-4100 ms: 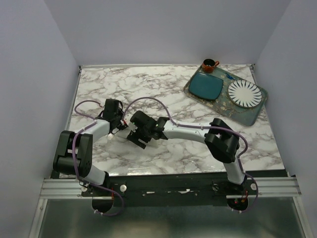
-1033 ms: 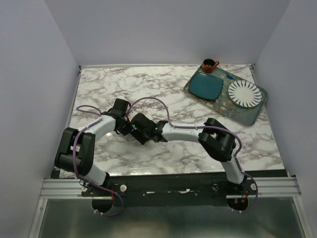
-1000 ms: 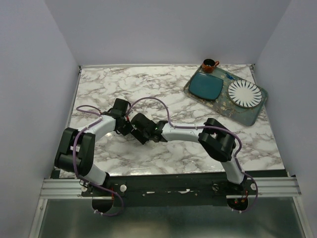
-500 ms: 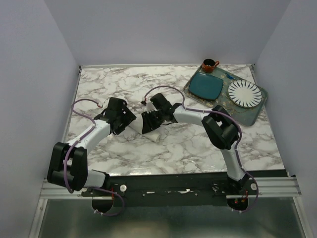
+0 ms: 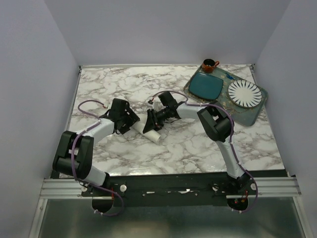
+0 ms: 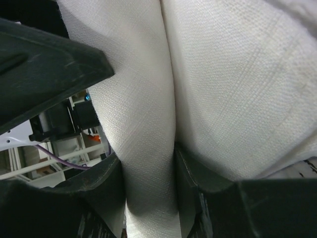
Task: Fold the napkin, place the utensils inside, and roll it up
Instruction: Roll the napkin with the utensil
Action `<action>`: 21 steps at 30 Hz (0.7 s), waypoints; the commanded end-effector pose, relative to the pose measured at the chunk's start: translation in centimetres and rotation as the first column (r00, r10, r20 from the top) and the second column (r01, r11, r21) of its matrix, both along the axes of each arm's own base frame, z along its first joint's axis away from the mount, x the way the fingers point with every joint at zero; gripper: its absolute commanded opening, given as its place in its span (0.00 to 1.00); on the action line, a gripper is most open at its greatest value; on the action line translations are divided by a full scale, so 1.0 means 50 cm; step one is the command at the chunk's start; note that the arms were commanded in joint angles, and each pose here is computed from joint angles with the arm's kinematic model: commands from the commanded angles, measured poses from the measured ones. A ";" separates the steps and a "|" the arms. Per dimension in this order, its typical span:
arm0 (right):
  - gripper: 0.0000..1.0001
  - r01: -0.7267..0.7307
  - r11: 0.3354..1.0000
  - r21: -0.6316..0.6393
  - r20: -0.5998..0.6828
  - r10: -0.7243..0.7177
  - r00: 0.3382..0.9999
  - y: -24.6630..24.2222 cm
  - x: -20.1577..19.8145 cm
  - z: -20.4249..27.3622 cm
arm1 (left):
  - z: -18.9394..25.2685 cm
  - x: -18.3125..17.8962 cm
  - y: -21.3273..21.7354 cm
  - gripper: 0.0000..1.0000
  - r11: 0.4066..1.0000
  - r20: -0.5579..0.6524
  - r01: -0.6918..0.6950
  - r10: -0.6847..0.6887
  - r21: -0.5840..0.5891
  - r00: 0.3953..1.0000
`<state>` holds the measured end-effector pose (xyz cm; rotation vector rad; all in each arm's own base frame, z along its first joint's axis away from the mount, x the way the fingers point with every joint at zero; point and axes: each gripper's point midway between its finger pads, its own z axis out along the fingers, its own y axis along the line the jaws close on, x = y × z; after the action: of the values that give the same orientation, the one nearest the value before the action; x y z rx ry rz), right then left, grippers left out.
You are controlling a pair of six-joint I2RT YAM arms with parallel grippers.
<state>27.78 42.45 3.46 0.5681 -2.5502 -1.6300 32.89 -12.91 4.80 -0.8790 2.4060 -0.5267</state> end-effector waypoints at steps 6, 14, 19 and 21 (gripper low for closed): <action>0.56 -0.016 1.000 -0.018 -0.033 0.015 0.999 -0.010 -0.016 -0.030 | -0.020 0.044 0.006 0.68 0.999 0.006 -0.038 0.038 0.025 0.999; 0.70 -0.006 0.987 -0.160 0.232 0.044 0.972 -0.035 0.015 0.025 | -0.036 0.037 -0.002 0.39 0.999 -0.040 -0.029 0.029 0.017 0.999; 0.80 0.126 0.935 -0.331 0.524 0.071 0.849 -0.066 0.042 0.049 | -0.029 0.036 -0.004 0.36 1.000 -0.048 -0.029 0.029 0.011 0.998; 0.84 0.184 0.905 -0.384 0.633 0.113 0.766 -0.063 0.040 0.058 | -0.031 0.035 -0.003 0.36 0.999 -0.057 -0.031 0.032 0.013 0.998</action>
<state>28.87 40.99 5.97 0.8957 -2.9195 -1.3618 34.32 -13.20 3.09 -0.9194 2.4333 -0.4994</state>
